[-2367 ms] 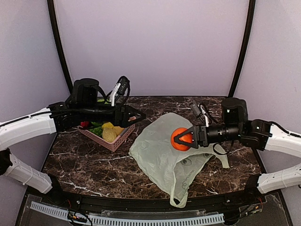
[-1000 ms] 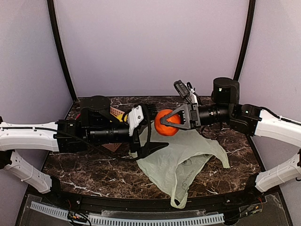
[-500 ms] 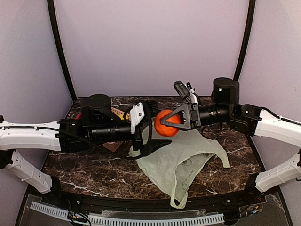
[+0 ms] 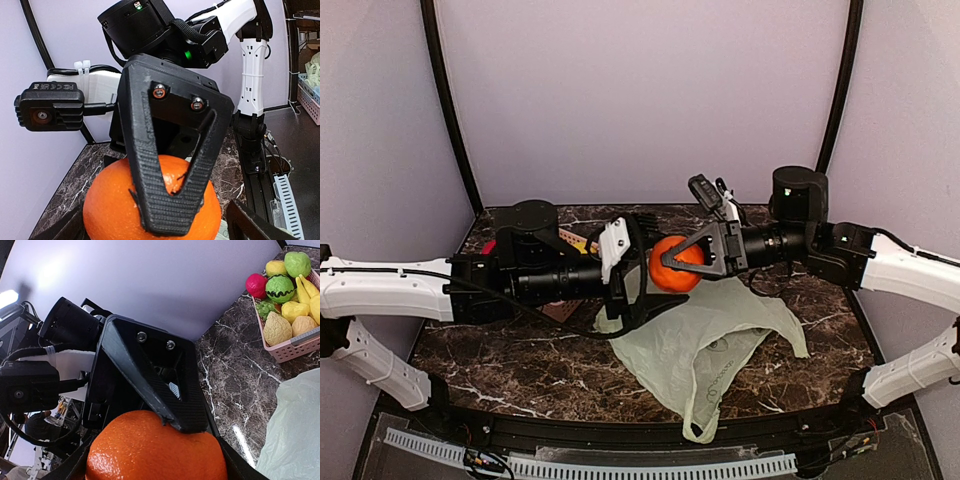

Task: Untie the knot of the plastic bag and take out the fruit
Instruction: Pass from the right arm to the left

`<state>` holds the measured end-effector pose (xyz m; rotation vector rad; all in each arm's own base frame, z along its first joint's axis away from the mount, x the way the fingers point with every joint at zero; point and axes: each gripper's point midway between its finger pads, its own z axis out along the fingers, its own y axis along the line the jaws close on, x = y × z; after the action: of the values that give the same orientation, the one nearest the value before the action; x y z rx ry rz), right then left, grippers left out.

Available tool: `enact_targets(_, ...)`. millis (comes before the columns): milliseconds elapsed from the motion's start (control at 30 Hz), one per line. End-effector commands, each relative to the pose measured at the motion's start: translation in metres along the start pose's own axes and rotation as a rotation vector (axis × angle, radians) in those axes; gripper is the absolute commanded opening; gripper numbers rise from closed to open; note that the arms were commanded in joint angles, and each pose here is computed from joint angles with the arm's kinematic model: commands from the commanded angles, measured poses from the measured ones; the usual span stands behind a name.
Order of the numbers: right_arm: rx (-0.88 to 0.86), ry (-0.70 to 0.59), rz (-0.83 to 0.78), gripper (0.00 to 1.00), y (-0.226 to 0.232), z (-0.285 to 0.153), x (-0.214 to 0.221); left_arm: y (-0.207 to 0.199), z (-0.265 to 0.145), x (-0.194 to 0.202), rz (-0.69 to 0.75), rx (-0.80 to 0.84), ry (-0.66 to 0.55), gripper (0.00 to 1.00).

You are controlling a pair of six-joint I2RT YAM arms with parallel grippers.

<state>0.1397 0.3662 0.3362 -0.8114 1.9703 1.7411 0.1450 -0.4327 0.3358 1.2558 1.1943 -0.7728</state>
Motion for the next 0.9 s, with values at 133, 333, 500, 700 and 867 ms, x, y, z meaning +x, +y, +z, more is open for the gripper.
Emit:
enact_targets(133, -0.012, 0.019, 0.016, 0.57, -0.002, 0.003, 0.007, 0.002, 0.002, -0.019, -0.006, -0.001, -0.056, 0.87)
enact_targets(333, -0.007, 0.019, 0.022, 0.57, -0.004, 0.003, 0.008, 0.000, 0.002, -0.017, -0.011, 0.010, -0.055, 0.77)
enact_targets(500, -0.002, 0.016, 0.024, 0.58, -0.005, 0.003, 0.008, -0.001, 0.003, -0.014, -0.013, 0.014, -0.046, 0.70)
enact_targets(700, 0.002, 0.005, 0.016, 0.77, -0.004, 0.002, 0.007, -0.001, 0.002, -0.013, -0.010, 0.012, -0.036, 0.65)
enact_targets(867, 0.045, -0.063, -0.010, 0.98, -0.003, -0.007, -0.004, 0.001, -0.002, -0.003, -0.011, -0.007, 0.005, 0.63)
